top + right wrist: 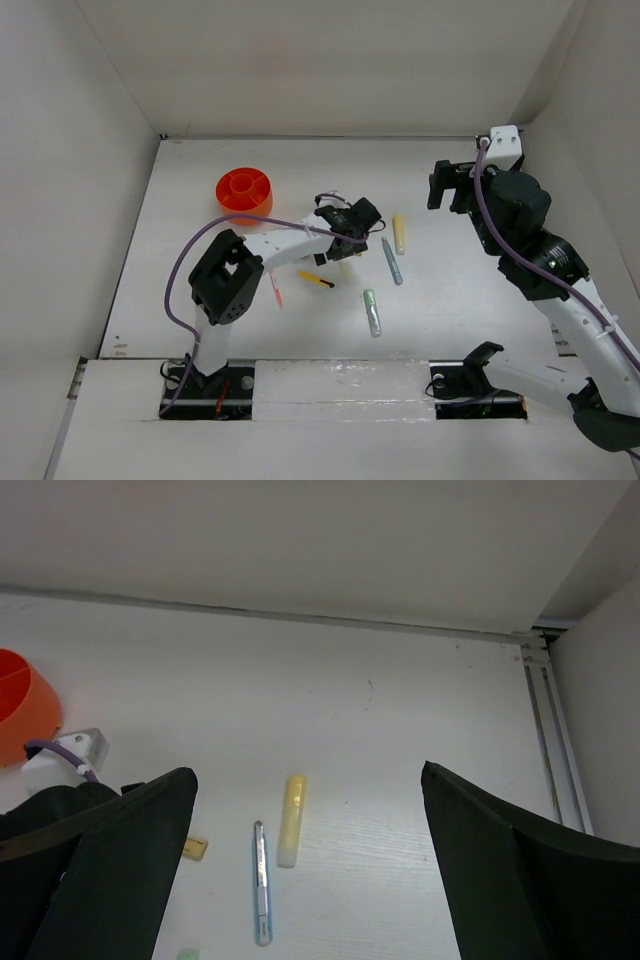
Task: Sort the stationery into containers
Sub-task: Grab a piece of stationery with the left arm
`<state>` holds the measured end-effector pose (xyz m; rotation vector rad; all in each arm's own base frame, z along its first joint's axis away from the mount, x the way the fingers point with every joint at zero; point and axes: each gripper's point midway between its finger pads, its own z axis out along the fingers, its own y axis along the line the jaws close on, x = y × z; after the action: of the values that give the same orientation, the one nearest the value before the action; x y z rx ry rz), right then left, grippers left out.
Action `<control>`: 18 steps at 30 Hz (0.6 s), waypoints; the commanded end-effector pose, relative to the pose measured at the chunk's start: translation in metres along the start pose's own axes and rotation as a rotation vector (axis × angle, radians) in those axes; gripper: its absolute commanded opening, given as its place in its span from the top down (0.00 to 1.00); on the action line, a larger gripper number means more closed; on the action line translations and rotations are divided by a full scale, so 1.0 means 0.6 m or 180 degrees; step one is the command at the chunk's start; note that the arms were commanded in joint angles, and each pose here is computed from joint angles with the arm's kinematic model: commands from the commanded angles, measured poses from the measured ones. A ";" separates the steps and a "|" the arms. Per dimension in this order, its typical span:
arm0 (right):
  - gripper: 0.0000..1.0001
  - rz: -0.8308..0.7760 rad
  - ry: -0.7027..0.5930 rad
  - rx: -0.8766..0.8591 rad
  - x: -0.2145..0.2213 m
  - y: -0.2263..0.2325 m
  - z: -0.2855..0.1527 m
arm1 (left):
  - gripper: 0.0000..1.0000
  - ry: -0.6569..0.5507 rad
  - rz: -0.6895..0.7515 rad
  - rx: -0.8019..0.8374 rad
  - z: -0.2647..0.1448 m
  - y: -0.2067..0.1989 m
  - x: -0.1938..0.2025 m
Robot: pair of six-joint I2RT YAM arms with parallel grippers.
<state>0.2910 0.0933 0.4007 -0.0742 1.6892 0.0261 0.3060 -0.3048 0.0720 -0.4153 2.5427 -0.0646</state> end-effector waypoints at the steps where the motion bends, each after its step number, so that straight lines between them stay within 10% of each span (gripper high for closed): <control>1: 0.00 0.0134 -0.0186 -0.0074 -0.025 0.004 -0.005 | 0.28 0.0103 -0.0060 -0.0140 0.009 0.018 0.027; 18: 0.00 0.0159 -0.0234 -0.0193 -0.026 0.012 -0.010 | 0.43 0.0239 -0.0027 -0.0233 0.046 0.008 0.053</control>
<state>0.2876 0.0994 0.4003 -0.1025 1.6789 0.0704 0.2894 -0.3054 0.0243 -0.4275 2.6391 0.0167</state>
